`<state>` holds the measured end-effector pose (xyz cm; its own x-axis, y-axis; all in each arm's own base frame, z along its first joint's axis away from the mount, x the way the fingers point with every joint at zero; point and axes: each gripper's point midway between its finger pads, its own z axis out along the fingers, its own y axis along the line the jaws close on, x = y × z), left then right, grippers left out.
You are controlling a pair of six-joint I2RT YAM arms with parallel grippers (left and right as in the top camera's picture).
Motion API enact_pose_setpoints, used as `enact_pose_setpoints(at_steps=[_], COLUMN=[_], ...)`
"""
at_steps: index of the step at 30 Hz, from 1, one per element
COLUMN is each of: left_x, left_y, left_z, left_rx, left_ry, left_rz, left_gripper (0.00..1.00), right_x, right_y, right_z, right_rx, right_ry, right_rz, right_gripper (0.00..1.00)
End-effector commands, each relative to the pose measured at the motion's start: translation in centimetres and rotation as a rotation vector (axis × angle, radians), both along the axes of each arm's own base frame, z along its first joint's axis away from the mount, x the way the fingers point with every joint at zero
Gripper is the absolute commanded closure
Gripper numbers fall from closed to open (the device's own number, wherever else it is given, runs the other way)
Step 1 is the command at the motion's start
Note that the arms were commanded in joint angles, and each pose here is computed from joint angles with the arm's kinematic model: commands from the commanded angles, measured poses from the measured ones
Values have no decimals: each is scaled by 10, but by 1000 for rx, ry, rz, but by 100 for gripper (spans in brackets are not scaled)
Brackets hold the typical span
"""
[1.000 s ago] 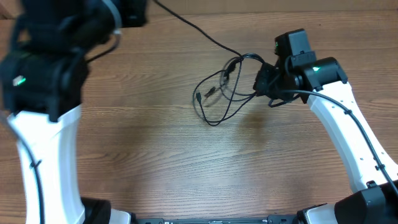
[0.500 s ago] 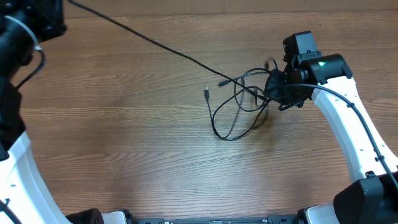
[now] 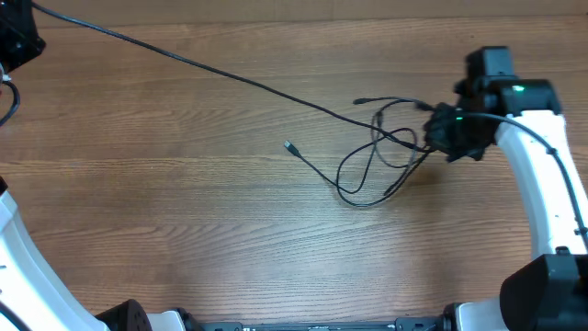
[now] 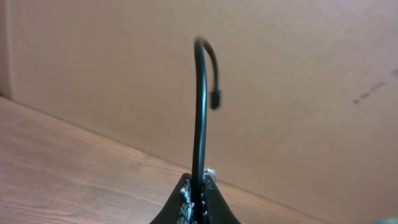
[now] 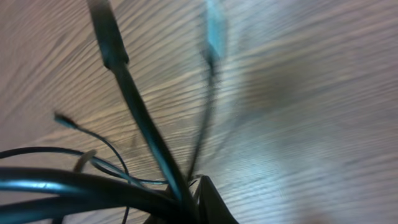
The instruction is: Untangle cables
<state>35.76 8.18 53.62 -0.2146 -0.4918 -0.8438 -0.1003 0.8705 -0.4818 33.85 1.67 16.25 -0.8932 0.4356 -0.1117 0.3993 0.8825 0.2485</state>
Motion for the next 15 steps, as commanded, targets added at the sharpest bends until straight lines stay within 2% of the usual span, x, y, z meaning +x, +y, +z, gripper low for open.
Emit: enact_pose_setpoints(at_steps=[1,5,8,11,15], left_x=[2,10,14,15,15], left_y=[49,66,72,72,73], left_z=[-3,-19,-26,-27,-26], left_rx=[68,61,62,61,63], left_ry=[15,59,80,82,79], left_rz=[167,191,196,196,198], left_gripper=[96,96,96,96,96], right_x=[-5,-14,-15,-11,-7], right_y=[-58,-101,-120,-120,-108], right_z=[-2,-2,2,8,11], right_rx=[-39,-29,46,132,158], right_ry=[11,15,-18,-75,-101], right_rz=[-115,-246,-321,-280,-199], right_gripper=[96,96,96,96,96])
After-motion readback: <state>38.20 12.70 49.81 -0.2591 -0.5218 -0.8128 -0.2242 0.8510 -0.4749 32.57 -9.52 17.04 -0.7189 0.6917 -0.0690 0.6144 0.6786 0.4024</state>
